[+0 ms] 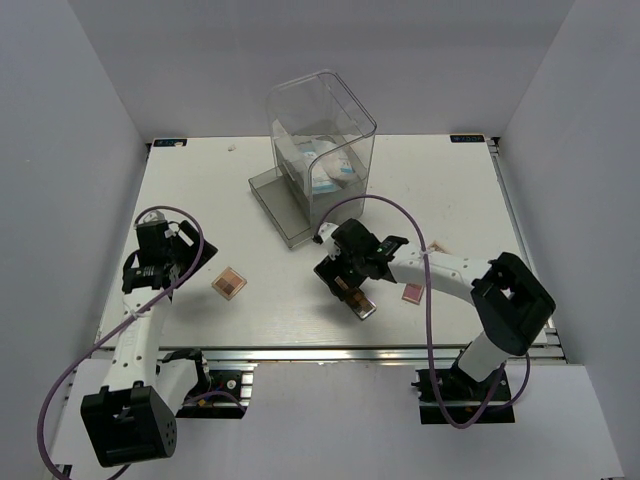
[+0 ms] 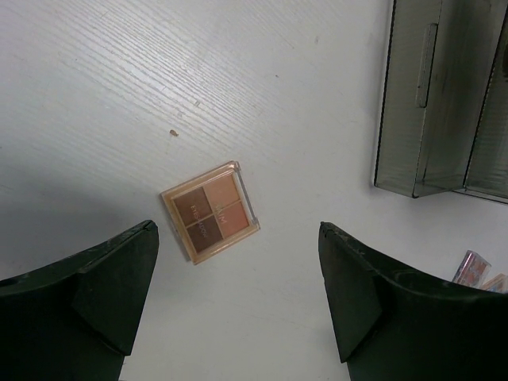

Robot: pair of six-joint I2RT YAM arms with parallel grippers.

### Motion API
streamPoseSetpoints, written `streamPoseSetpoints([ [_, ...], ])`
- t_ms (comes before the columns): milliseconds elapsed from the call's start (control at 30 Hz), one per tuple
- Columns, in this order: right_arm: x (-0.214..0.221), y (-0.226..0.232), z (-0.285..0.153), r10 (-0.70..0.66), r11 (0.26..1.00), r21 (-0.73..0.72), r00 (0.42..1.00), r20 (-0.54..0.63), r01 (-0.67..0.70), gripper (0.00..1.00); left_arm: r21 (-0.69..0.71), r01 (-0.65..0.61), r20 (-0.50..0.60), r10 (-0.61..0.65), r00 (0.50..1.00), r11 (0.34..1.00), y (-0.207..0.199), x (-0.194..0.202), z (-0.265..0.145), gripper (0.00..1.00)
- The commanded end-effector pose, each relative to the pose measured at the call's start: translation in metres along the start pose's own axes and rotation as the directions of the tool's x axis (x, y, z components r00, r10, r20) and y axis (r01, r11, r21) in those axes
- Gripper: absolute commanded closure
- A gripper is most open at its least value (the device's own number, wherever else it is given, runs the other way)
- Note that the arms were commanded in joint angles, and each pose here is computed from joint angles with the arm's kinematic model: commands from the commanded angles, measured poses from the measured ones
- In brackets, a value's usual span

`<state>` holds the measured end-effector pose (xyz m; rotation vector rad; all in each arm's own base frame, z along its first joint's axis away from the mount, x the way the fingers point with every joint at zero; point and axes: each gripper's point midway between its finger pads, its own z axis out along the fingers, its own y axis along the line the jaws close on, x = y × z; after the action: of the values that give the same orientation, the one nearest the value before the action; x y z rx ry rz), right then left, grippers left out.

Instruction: Organize the makeup

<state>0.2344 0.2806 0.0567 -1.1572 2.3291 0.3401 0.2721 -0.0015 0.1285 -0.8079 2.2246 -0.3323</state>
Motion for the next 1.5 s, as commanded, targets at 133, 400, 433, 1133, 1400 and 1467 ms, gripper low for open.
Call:
streamPoseSetpoints([
  [133,0.015,0.005,0.008,0.009,1.000,-0.017,0.998,-0.057,-0.010,0.11,0.007,0.005,0.015,-0.005,1.000,1.000,0.000,0.001,-0.004,0.09],
  [400,0.056,0.007,0.022,0.033,0.999,-0.002,0.985,-0.171,-0.033,0.17,0.007,0.008,0.012,-0.008,1.000,1.000,0.001,0.003,-0.004,0.09],
  [433,0.058,0.006,0.022,0.030,1.000,0.007,0.984,-0.176,-0.029,0.20,0.007,0.010,0.012,-0.010,1.000,1.000,0.001,0.003,-0.004,0.09],
  [1133,-0.083,0.047,-0.030,-0.356,0.890,-0.157,0.869,0.343,0.427,1.00,0.013,0.014,0.009,-0.014,1.000,1.000,0.000,0.004,-0.004,0.09],
  [1400,-0.203,0.062,-0.035,-0.332,0.918,-0.046,0.827,0.454,0.394,1.00,0.017,0.017,0.020,-0.018,1.000,1.000,0.001,0.005,-0.007,0.09],
  [1467,-0.240,0.060,-0.045,-0.278,0.947,-0.009,0.830,0.483,0.322,1.00,0.016,0.016,0.022,-0.016,1.000,1.000,0.001,0.005,-0.008,0.09],
])
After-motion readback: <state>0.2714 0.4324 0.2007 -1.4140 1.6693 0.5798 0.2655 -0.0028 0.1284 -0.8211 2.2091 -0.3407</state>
